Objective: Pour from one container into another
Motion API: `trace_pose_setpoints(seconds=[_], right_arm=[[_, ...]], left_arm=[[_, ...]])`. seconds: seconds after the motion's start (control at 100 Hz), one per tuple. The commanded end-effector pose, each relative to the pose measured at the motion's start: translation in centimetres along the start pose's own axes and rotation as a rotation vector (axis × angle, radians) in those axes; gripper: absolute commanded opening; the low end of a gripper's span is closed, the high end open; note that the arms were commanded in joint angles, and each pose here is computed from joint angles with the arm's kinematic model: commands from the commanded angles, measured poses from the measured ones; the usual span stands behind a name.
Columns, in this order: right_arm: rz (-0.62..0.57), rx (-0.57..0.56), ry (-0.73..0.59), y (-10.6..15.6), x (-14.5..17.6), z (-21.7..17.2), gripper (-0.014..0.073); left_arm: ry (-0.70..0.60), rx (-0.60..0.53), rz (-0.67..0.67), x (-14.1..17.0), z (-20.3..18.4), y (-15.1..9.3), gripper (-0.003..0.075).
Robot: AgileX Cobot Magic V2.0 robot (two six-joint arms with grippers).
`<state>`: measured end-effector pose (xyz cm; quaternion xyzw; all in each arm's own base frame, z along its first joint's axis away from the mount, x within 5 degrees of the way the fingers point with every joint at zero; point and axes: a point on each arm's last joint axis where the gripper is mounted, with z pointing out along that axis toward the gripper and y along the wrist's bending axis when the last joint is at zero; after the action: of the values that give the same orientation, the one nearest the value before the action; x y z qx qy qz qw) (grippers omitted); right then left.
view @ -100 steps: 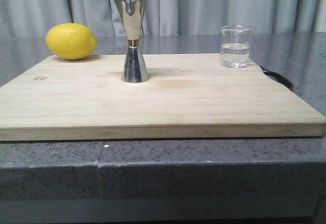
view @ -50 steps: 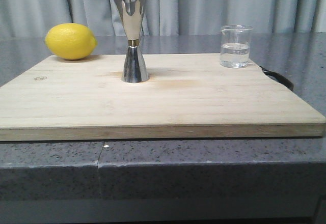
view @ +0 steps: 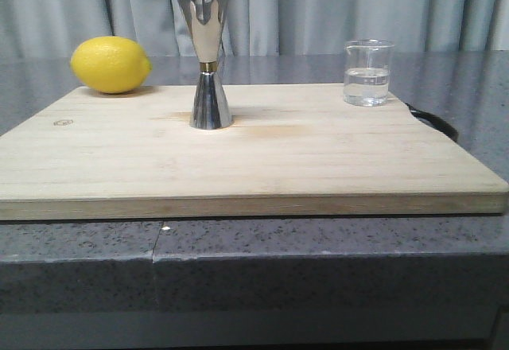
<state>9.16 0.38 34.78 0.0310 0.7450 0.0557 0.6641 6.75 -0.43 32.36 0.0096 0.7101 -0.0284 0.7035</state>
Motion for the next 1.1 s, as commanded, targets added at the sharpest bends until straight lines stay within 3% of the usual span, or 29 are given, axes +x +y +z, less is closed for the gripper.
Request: trace_pose_setpoints(seconds=[0.0, 0.48, 0.65, 0.94, 1.09], right_arm=[[-0.015, 0.011, -0.11, 0.0, -1.8, -0.1, 0.0456], [-0.03, 0.014, -0.085, 0.0, -1.6, -0.1, 0.0482], [-0.034, 0.013, -0.038, 0.0, -1.4, 0.0, 0.0573], [-0.042, 0.012, 0.21, 0.1, -2.1, 2.7, 0.0573], [-0.038, 0.015, 0.265, 0.0, -1.9, 4.1, 0.0573]], left_arm=[[-0.097, -0.008, -0.006, -1.7, 0.0, 0.0, 0.0492], [-0.064, 0.002, -0.033, -1.6, 0.1, 0.0, 0.05], [0.101, 0.015, -0.029, -1.8, 1.0, -0.2, 0.05], [0.424, 0.036, -0.03, -3.2, 4.6, -0.4, 0.0494], [0.556, 0.045, -0.041, -2.7, 6.9, -0.4, 0.0494]])
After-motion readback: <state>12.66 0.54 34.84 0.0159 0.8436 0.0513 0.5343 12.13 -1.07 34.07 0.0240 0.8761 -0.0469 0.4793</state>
